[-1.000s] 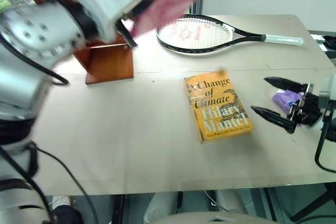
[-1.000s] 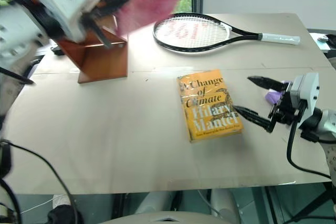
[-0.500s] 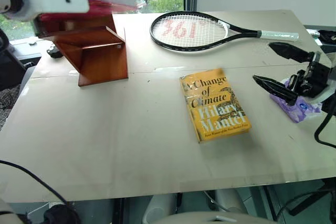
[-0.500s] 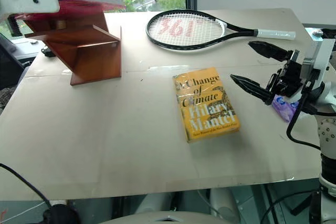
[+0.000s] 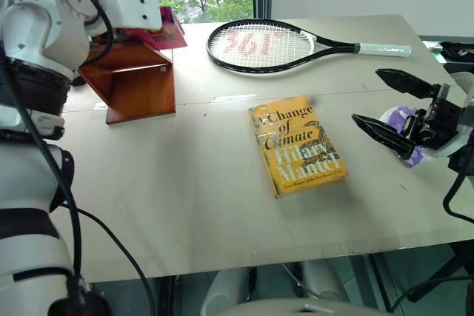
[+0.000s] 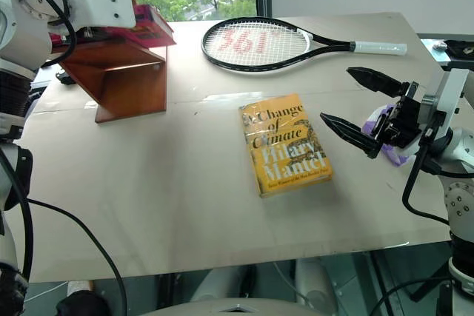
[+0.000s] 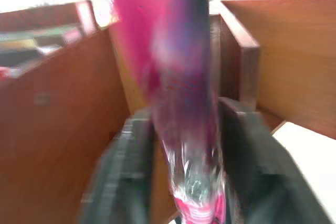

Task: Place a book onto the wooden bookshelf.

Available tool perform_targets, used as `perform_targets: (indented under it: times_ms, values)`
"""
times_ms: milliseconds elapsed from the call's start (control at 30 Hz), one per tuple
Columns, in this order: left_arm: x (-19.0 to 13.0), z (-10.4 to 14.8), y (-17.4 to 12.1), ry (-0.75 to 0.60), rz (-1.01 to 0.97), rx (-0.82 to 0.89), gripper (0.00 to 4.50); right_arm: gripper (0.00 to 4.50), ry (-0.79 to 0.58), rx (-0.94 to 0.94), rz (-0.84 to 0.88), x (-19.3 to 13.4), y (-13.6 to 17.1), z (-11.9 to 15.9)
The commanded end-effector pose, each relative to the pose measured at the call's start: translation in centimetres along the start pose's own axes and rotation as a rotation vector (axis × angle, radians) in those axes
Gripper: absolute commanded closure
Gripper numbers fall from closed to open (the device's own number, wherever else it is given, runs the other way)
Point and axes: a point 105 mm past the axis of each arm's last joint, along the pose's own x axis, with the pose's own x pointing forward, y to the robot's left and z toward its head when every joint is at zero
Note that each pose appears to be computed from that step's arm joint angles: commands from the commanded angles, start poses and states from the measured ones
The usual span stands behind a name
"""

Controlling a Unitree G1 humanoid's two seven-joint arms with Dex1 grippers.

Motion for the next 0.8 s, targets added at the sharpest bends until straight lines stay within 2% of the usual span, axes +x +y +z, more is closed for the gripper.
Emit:
perform_targets:
  times_ms: [33, 167, 200, 300, 433, 467, 567, 667, 800]
  values:
    - [-3.5, -0.8, 2.6, -0.07, 0.127, -0.045, 0.85, 0.0, -0.019, -0.052, -0.003, -0.3, 0.2, 1.6]
    - [-7.3, 0.6, 0.3, -0.326, 0.056, -0.173, 0.85, 0.0, -0.028, -0.049, -0.007, -0.8, 0.0, 2.2]
    - [-8.7, 1.5, -0.8, -0.442, 0.012, -0.237, 0.85, 0.0, -0.036, -0.048, -0.007, -0.9, 0.0, 2.5]
    - [-12.1, 3.2, -5.1, -0.682, -0.155, -0.42, 0.85, 0.0, -0.078, -0.036, -0.014, -0.8, -0.3, 3.4]
    - [-13.4, 5.4, -9.7, -0.844, -0.321, -0.575, 0.85, 0.0, -0.123, -0.024, -0.015, -0.4, -0.6, 4.3]
    - [-12.7, 5.8, -11.1, -0.839, -0.343, -0.589, 0.85, 0.0, -0.134, -0.02, -0.015, -0.4, -0.7, 4.5]
    - [-10.3, 7.5, -14.3, -0.935, -0.269, -0.7, 0.85, 0.0, -0.157, -0.008, -0.016, -0.1, -0.8, 4.9]
    - [-9.1, 8.6, -15.5, -1.002, -0.182, -0.806, 0.85, 0.0, -0.159, 0.002, -0.02, -0.3, -0.8, 5.1]
    - [-7.8, 9.7, -18.0, -1.059, -0.194, -0.978, 0.85, 0.0, -0.151, 0.031, -0.025, -0.5, -0.6, 5.4]
